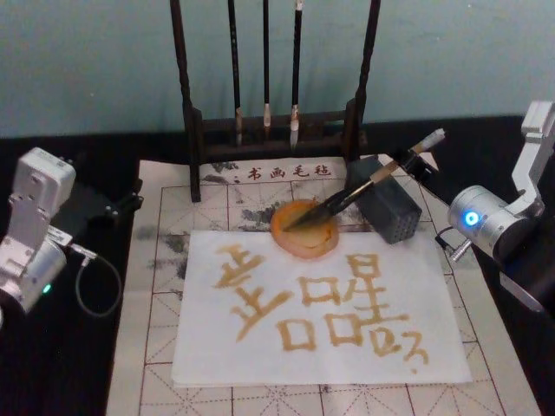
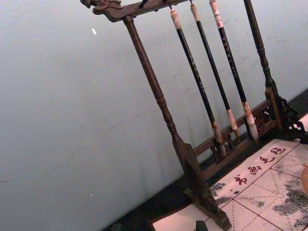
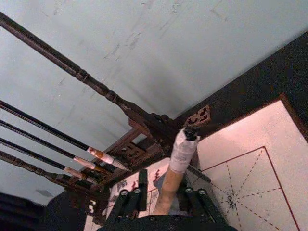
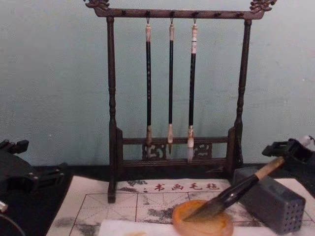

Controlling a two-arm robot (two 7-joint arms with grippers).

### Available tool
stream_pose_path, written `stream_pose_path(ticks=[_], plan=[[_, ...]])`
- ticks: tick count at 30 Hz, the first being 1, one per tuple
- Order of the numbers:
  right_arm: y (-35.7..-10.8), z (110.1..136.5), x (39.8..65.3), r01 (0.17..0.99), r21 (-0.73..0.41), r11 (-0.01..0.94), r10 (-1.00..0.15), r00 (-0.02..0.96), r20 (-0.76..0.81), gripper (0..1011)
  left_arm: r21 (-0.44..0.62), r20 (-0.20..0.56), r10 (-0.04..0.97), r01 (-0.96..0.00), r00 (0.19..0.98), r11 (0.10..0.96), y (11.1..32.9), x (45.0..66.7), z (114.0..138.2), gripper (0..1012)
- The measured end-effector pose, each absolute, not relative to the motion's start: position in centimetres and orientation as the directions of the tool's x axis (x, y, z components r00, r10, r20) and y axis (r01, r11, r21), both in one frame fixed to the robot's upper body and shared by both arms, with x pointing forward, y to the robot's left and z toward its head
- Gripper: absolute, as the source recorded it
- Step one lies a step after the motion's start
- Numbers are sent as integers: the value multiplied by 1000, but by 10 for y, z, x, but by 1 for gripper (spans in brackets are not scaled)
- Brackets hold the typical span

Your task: Pick up the brush from the inkstone, write on the paper, then place the brush back to its original position.

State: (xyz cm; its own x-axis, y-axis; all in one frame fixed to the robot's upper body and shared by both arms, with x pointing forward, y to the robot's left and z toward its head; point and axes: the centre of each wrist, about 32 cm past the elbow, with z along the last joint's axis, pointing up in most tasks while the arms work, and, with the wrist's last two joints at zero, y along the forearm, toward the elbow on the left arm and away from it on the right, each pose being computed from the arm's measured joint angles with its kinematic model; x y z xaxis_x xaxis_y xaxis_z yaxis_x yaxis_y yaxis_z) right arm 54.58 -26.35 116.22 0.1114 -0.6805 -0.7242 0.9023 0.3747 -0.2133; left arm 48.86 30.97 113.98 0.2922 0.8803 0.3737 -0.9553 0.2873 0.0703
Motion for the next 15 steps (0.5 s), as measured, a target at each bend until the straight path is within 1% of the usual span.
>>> stream_pose_path(ticks=[2, 5, 6, 8, 15], plan=[[-264, 1162, 546, 902, -213, 375, -680, 111, -724, 352, 70, 374, 880, -955, 292, 287, 310, 489, 1140, 1001], [-264, 1162, 546, 902, -214, 375, -681, 111, -724, 234, 70, 374, 880, -955, 292, 287, 310, 489, 1140, 1001], [-264, 1162, 546, 902, -213, 375, -680, 112, -724, 218, 70, 374, 880, -955, 292, 287, 310, 489, 1140, 1001], [-263, 1162, 546, 902, -213, 375, -680, 112, -724, 200, 70, 374, 880, -955, 292, 287, 310, 489, 1140, 1001], [-264, 1162, 546, 902, -214, 375, -681, 112, -724, 200, 70, 374, 880, -955, 292, 287, 310, 489, 1140, 1001]])
